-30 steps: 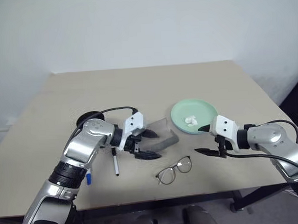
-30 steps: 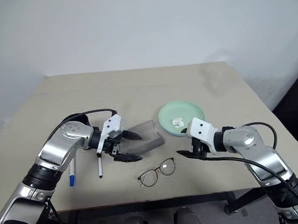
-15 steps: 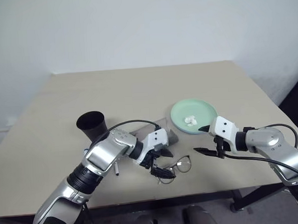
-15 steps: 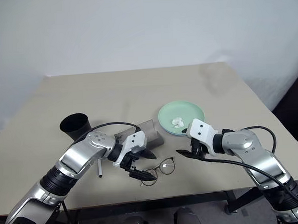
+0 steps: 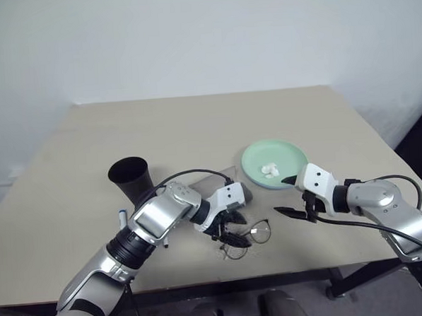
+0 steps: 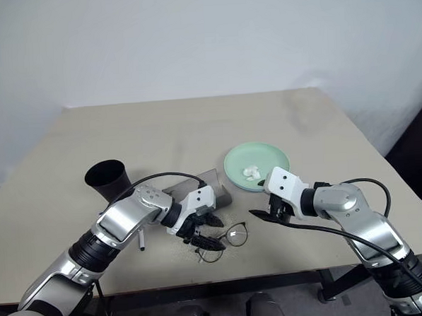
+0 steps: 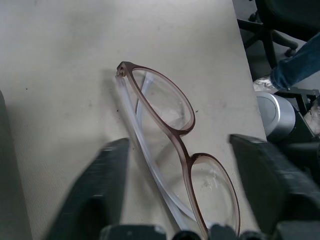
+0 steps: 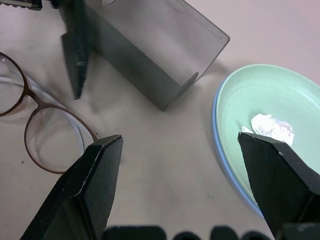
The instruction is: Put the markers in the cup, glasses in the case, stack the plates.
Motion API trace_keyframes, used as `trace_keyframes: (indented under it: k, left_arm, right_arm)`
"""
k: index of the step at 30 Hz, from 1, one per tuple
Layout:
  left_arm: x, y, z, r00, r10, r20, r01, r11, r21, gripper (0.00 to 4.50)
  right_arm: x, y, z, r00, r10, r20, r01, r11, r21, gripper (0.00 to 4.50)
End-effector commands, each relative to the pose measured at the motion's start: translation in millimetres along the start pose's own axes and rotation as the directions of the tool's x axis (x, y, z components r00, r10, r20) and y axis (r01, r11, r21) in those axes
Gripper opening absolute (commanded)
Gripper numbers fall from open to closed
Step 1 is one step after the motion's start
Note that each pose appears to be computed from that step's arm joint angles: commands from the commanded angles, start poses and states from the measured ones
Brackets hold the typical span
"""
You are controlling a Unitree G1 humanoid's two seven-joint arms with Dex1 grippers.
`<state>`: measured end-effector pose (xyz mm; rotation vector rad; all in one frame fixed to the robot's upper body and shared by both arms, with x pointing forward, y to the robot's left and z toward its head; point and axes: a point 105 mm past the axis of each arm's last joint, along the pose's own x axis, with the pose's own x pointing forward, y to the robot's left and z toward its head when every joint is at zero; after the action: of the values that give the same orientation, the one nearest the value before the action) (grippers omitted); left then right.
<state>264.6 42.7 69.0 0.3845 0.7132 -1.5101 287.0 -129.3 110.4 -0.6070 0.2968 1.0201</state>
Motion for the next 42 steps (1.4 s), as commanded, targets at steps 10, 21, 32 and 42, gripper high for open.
trace_keyframes:
  k: [10, 21, 32, 42]
  left_arm:
    - [-1.5, 5.5, 6.1, 1.000, 0.008, -0.027, -0.008, 1.000, 0.009, 1.68]
    - [0.8, 2.5, 4.6, 0.998, -0.046, -0.051, 0.046, 0.999, -0.004, 0.19]
    - [-19.8, 18.2, 33.6, 0.999, 0.016, 0.046, -0.018, 0.999, 0.043, 0.06]
    - [-98.3, 82.3, 76.6, 0.953, 0.278, 0.125, -0.288, 0.955, 0.072, 0.06]
  right_arm:
    - [-2.4, -9.8, 11.1, 0.998, -0.053, 0.036, 0.054, 0.998, -0.037, 4.00]
    - [-2.4, -10.2, 11.7, 0.997, -0.062, 0.038, 0.064, 0.997, -0.042, 4.00]
    - [-3.0, -9.2, 10.6, 0.997, -0.064, 0.034, 0.066, 0.997, -0.037, 4.00]
    - [-0.7, -11.1, 11.3, 0.997, -0.063, 0.040, 0.065, 0.997, -0.038, 4.00]
